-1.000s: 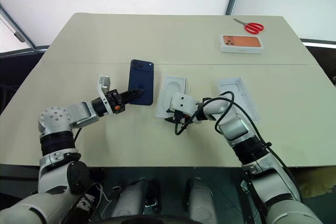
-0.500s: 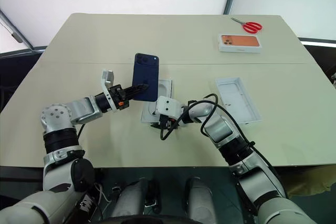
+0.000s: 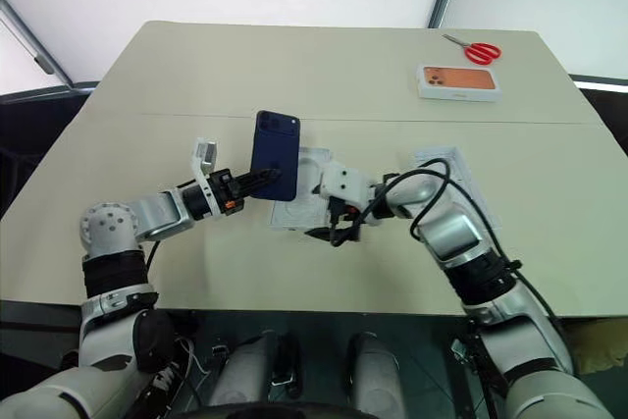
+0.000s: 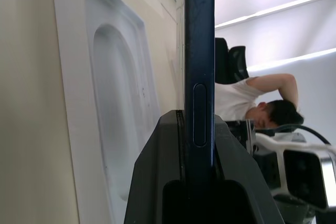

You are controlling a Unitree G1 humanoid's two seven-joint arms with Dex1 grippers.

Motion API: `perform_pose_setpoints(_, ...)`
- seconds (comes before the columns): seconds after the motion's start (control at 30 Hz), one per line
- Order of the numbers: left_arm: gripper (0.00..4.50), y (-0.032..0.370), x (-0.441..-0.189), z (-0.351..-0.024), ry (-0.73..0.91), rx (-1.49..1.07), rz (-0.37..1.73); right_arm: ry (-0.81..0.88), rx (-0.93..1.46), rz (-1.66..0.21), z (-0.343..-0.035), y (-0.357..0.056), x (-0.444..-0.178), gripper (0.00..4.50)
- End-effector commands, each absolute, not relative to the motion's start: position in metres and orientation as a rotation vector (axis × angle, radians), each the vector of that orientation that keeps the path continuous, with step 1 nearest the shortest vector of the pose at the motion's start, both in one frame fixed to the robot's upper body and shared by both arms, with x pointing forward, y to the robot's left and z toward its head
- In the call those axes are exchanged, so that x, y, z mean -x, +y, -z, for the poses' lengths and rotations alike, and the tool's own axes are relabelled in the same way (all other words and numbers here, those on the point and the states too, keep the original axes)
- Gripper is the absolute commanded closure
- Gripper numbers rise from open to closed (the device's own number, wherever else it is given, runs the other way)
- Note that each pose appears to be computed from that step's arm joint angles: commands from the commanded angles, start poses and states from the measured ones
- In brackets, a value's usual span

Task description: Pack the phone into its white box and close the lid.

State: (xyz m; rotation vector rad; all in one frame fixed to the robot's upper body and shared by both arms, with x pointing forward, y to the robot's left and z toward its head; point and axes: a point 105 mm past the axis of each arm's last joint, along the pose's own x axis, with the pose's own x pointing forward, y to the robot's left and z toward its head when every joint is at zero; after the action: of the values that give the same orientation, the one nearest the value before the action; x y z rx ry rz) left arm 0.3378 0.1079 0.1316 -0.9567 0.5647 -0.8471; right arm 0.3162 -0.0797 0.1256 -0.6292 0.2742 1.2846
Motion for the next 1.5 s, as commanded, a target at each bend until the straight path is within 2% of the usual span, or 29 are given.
perform_pose_setpoints(0.03, 4.5, 0.103, -0.339, -0.147, 0.511, 0.944, 0.898, 0.234, 0.647, -1.221, -0.142, -0.096, -0.324, 0.24)
perform_pose_setpoints(0.23, 4.5, 0.091, -0.334, -0.129, 0.579, 0.939, 0.901, 0.149, 0.569, -1.047, -0.159, -0.12, -0.353, 0.24)
perform_pose_setpoints(0.43, 4.5, 0.082, -0.329, -0.12, 0.617, 0.956, 0.901, -0.008, 0.436, -1.052, -0.186, -0.12, -0.355, 0.24)
perform_pose_setpoints(0.67, 4.5, 0.079, -0.33, -0.118, 0.632, 0.966, 0.899, -0.009, 0.447, -1.083, -0.179, -0.113, -0.349, 0.24)
perform_pose_setpoints(0.73, 3.52, 0.076, -0.327, -0.117, 0.655, 0.955, 0.919, -0.005, 0.459, -1.08, -0.177, -0.113, -0.35, 0.15)
perform_pose_setpoints(0.77, 3.26, 0.076, -0.326, -0.117, 0.66, 0.959, 0.919, -0.001, 0.465, -1.081, -0.176, -0.113, -0.35, 0.15)
perform_pose_setpoints(0.8, 2.82, 0.075, -0.326, -0.116, 0.664, 0.959, 0.92, 0.002, 0.472, -1.083, -0.175, -0.112, -0.35, 0.15)
perform_pose_setpoints(0.93, 0.86, 0.074, -0.324, -0.119, 0.67, 0.928, 0.93, 0.007, 0.48, -1.078, -0.174, -0.112, -0.352, 0.15)
perform_pose_setpoints(1.37, 0.86, 0.1, -0.332, -0.138, 0.58, 0.82, 0.892, 0.005, 0.483, -1.066, -0.174, -0.113, -0.358, 0.15)
perform_pose_setpoints(1.5, 0.86, 0.101, -0.322, -0.147, 0.58, 0.749, 0.975, 0.008, 0.479, -1.072, -0.174, -0.111, -0.358, 0.15)
